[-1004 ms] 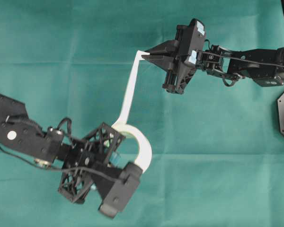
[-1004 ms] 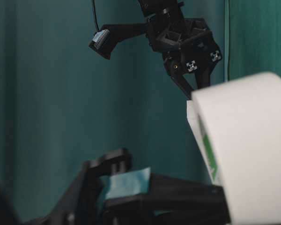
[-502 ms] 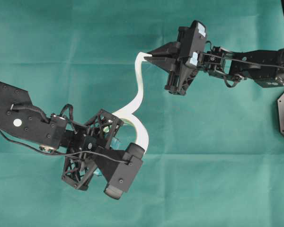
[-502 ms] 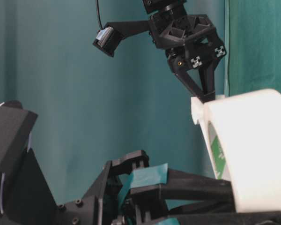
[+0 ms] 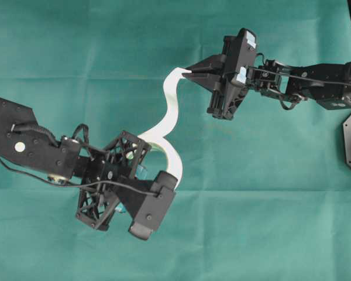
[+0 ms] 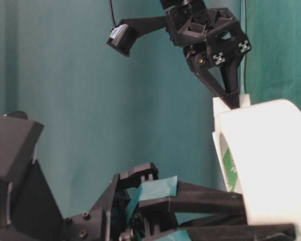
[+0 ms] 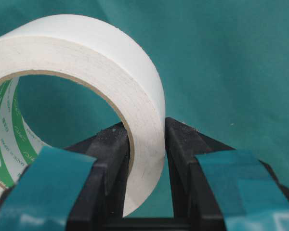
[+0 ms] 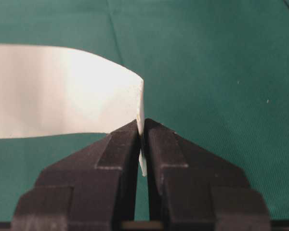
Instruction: Peel off the duct tape with your right arm.
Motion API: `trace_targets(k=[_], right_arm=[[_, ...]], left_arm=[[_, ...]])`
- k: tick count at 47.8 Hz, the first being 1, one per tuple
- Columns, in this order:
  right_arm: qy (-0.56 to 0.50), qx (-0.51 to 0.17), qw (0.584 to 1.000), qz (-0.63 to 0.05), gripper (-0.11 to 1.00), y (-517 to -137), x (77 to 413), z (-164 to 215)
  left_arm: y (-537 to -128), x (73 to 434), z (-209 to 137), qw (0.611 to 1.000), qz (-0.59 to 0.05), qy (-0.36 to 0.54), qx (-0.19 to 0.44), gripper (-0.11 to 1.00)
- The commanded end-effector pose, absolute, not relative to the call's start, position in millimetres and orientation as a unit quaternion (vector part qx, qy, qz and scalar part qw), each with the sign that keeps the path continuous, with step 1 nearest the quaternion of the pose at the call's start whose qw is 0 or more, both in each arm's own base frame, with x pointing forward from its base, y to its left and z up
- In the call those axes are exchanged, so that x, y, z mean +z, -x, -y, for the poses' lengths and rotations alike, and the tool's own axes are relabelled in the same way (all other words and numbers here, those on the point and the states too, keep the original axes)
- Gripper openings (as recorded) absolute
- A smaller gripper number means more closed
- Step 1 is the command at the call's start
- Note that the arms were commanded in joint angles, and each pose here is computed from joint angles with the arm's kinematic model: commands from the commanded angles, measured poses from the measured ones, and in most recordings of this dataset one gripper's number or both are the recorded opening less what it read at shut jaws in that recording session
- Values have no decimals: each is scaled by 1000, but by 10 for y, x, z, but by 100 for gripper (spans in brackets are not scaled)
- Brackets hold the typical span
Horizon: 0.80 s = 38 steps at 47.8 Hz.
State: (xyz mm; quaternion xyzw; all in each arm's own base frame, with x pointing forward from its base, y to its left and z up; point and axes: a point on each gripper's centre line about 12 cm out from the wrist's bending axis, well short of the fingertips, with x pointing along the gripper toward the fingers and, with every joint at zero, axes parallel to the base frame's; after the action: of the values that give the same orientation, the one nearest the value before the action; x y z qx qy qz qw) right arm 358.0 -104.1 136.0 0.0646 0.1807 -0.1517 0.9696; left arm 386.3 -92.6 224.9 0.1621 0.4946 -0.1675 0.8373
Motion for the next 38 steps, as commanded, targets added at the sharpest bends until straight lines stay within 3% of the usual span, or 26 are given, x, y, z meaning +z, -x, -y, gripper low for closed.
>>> trace_targets(k=[1, 38], right_arm=[[-65, -154, 971, -168, -9, -3575, 1439, 1053], [-57, -142, 972, -177, -9, -3541, 1396, 1001]], left_arm=[[-3855, 2446, 878, 852, -472, -161, -162, 19], [-3838, 2350, 727, 847, -487, -152, -147, 19]])
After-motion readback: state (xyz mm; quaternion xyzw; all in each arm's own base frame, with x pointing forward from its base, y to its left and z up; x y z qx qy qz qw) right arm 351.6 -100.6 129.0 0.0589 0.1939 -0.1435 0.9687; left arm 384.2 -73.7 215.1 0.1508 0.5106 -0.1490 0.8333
